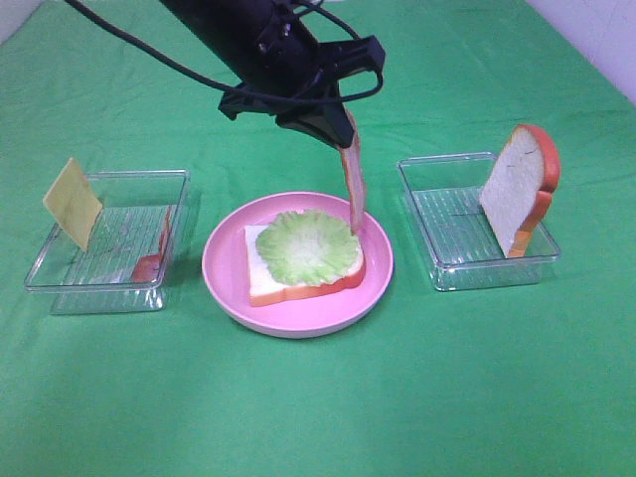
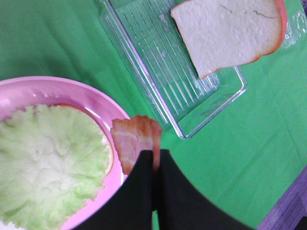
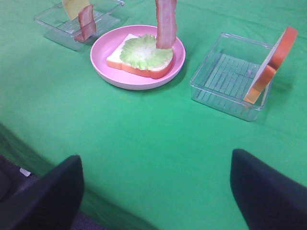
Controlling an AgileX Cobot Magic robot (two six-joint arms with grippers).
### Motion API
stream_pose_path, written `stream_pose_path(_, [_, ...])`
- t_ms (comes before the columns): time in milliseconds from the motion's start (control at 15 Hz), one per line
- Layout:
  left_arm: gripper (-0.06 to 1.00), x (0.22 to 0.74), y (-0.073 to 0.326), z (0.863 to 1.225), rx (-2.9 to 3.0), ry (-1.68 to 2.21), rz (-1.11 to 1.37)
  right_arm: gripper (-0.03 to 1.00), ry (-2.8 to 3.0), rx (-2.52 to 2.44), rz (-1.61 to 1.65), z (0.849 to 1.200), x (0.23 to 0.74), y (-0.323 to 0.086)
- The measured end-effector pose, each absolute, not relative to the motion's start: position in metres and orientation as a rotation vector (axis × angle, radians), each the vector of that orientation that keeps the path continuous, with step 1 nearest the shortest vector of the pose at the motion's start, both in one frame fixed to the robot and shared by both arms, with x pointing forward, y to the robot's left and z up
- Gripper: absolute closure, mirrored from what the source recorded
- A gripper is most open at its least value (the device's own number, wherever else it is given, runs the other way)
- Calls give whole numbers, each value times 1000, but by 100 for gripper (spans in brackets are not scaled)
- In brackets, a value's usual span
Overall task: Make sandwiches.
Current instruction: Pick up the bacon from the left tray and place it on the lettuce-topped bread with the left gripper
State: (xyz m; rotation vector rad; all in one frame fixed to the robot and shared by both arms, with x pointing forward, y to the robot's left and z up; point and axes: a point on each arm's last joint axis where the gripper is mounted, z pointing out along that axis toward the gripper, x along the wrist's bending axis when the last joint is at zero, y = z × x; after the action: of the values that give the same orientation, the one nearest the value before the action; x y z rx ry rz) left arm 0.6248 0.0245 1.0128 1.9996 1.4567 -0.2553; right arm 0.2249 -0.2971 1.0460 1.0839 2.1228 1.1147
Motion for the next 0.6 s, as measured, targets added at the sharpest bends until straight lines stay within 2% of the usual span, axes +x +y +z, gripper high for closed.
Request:
stream_pose_path(267, [94, 622, 16, 987, 2095, 1462, -269, 20, 2123, 1084, 1115, 1046, 225, -297])
stream_pose_path(400, [94, 627, 21, 970, 2186, 1468, -189, 20, 2123, 1084, 1116, 1046, 225, -297])
stream_pose_path(600, [94, 631, 29, 965, 2250, 1491, -67, 20, 2123, 1084, 1116, 1046, 225, -297])
